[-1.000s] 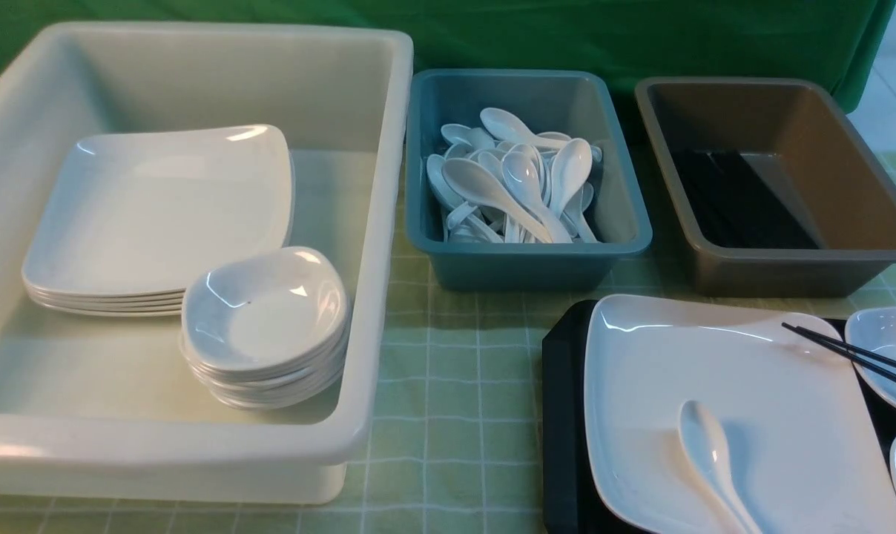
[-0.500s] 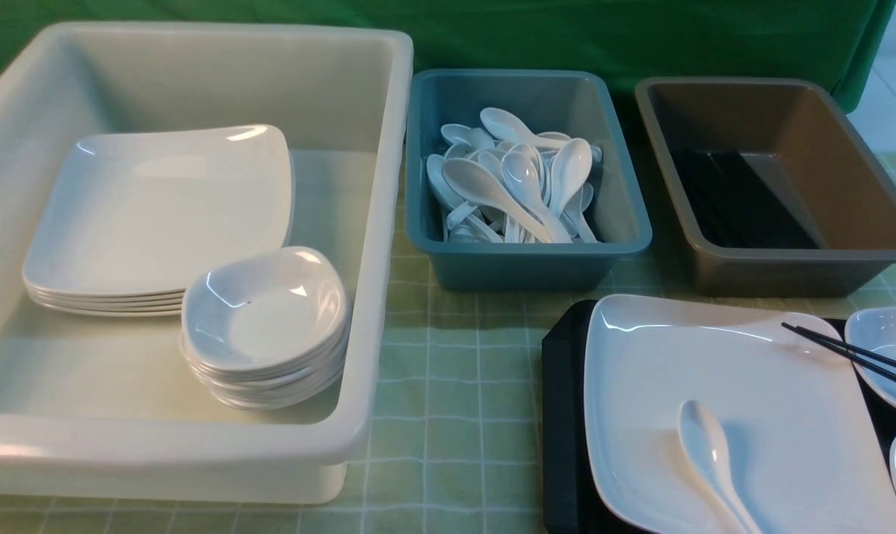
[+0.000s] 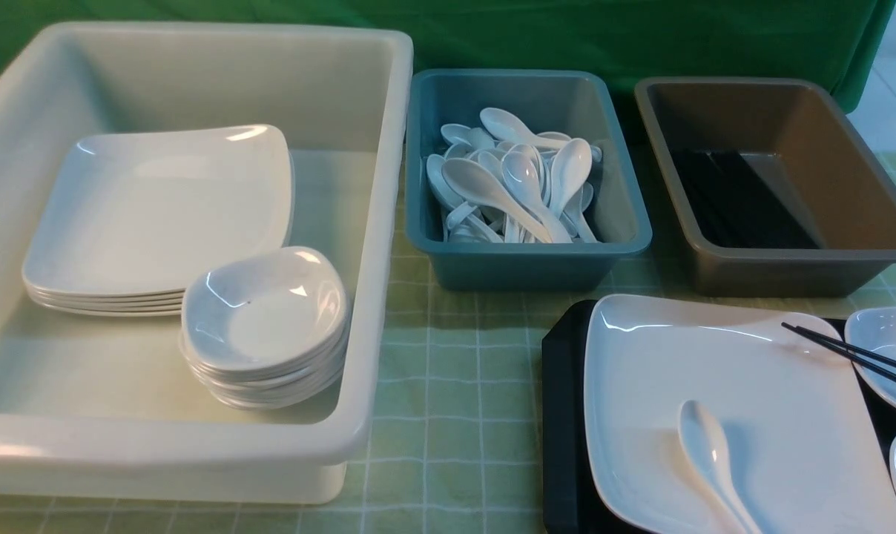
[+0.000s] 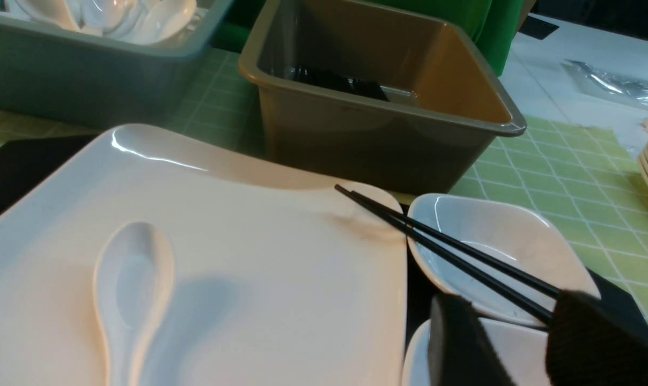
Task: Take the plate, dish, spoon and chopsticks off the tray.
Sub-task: Use the right arm to grab a pair of chopsticks from the plate
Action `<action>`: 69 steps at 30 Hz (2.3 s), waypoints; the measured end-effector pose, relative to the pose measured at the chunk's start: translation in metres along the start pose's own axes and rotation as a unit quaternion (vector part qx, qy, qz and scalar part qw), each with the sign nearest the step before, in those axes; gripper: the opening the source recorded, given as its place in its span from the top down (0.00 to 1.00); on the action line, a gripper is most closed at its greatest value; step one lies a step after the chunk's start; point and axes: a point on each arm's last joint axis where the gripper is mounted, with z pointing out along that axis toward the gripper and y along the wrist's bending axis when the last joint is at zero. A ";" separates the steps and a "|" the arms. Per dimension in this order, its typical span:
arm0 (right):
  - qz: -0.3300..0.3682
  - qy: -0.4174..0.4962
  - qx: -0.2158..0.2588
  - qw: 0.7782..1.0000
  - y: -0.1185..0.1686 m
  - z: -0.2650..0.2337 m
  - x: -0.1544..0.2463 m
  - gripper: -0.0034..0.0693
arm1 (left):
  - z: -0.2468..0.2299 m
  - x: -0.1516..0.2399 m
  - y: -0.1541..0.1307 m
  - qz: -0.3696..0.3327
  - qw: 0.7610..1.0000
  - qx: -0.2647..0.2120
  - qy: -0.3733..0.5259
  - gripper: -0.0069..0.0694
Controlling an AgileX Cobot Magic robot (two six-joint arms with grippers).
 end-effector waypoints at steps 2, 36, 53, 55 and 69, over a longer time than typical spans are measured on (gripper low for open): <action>0.000 0.000 0.000 1.000 0.000 0.000 0.000 0.62 | 0.000 0.000 0.000 0.000 1.000 0.000 0.000 0.88; 0.277 -0.089 -0.048 0.956 -0.010 -0.011 -0.140 0.93 | 0.000 0.000 0.000 0.000 1.000 0.000 0.000 0.88; -0.110 0.584 -0.001 0.804 -0.044 0.190 -0.130 0.96 | 0.000 0.000 0.000 0.000 1.000 0.000 0.000 0.88; -0.097 0.598 -0.030 0.795 -0.048 0.208 -0.122 0.96 | 0.000 0.000 0.000 0.000 1.000 0.000 0.000 0.88; -0.208 0.586 -0.141 0.770 -0.066 0.275 -0.099 0.30 | 0.000 0.000 0.000 0.000 1.000 0.000 -0.001 0.88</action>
